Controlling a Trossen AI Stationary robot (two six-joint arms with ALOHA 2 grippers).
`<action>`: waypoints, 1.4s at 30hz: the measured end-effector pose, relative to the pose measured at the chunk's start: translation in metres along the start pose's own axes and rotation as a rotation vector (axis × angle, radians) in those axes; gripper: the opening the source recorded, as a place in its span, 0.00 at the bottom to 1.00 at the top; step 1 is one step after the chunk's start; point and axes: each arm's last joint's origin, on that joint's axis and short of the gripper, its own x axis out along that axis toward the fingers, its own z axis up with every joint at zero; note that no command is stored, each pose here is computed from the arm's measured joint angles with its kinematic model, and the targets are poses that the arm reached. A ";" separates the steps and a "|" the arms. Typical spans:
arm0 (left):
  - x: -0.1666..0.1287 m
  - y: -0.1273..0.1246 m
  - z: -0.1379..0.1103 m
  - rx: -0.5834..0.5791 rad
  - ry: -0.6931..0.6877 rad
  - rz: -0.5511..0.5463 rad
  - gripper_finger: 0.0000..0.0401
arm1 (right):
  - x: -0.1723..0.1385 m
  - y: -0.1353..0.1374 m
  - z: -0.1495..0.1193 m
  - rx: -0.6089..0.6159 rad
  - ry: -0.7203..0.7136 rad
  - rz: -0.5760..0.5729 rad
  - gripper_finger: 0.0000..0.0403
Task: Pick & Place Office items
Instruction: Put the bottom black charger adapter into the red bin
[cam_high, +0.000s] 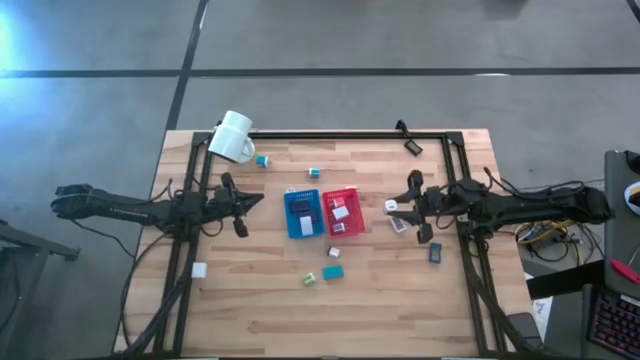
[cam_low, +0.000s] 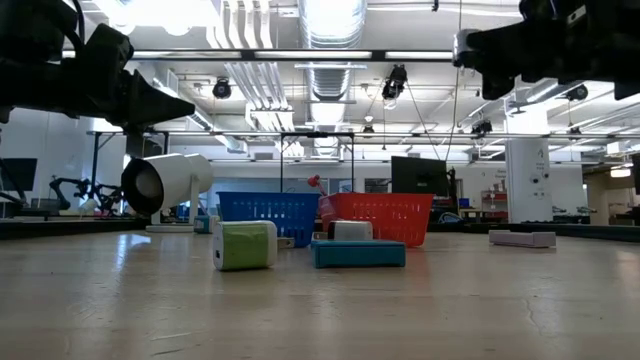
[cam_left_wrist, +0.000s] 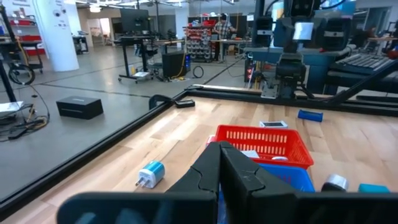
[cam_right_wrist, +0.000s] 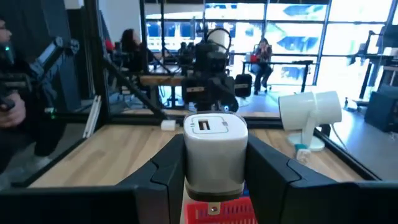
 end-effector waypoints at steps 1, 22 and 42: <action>0.000 0.000 0.000 0.000 0.000 0.001 0.02 | -0.002 -0.001 0.000 -0.003 -0.009 -0.006 0.30; 0.000 0.000 -0.001 0.018 0.007 0.002 0.02 | -0.024 -0.014 -0.012 0.014 0.009 -0.118 0.30; 0.000 0.001 -0.001 0.009 0.007 0.038 0.02 | -0.024 -0.015 -0.014 0.025 0.022 -0.079 0.30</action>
